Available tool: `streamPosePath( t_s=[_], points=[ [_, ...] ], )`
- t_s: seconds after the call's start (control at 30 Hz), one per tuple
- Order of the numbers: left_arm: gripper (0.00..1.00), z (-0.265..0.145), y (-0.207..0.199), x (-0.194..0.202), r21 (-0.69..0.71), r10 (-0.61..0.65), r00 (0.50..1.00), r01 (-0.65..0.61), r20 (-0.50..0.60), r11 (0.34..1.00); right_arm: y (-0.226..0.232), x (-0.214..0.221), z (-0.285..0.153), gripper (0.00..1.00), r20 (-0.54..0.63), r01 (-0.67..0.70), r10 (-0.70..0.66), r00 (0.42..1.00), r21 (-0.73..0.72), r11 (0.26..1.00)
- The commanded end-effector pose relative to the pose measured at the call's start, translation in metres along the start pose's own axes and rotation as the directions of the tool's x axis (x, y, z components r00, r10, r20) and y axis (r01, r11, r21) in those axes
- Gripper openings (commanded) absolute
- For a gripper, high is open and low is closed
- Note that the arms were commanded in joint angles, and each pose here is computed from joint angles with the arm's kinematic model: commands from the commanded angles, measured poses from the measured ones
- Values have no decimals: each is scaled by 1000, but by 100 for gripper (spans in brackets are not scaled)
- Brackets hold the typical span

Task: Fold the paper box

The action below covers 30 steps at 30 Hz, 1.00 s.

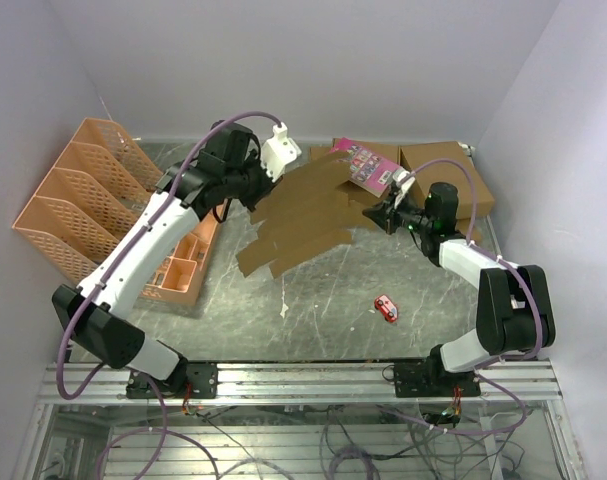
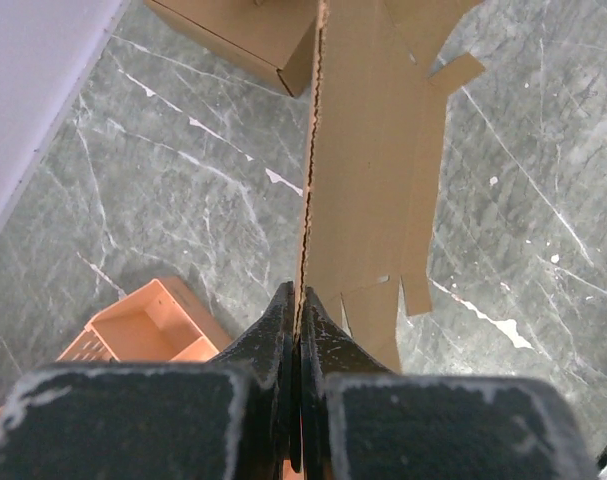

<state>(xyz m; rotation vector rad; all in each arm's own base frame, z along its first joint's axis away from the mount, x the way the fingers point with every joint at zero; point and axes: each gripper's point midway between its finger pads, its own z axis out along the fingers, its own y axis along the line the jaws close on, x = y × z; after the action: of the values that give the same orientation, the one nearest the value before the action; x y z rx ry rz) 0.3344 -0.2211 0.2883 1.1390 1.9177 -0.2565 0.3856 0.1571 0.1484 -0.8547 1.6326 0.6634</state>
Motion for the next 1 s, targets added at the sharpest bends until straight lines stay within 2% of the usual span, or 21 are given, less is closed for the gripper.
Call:
streamPosePath(
  t_s=[0.0,0.17,0.57,0.97],
  points=[
    [7,2,-1,-8,22,22,999,-23,33,1000,-4,-7,5,0,44,-29,27,999,39,999],
    [7,12,-36,4,155,14,996,-28,87,988,5,6,3,0,86,12,-19,996,85,996],
    [7,2,-89,17,256,70,980,-117,185,959,31,21,-8,0,85,34,-35,996,22,999],
    [7,12,-128,49,414,19,998,-45,67,909,53,28,-18,0,64,97,-93,994,-63,993]
  ],
)
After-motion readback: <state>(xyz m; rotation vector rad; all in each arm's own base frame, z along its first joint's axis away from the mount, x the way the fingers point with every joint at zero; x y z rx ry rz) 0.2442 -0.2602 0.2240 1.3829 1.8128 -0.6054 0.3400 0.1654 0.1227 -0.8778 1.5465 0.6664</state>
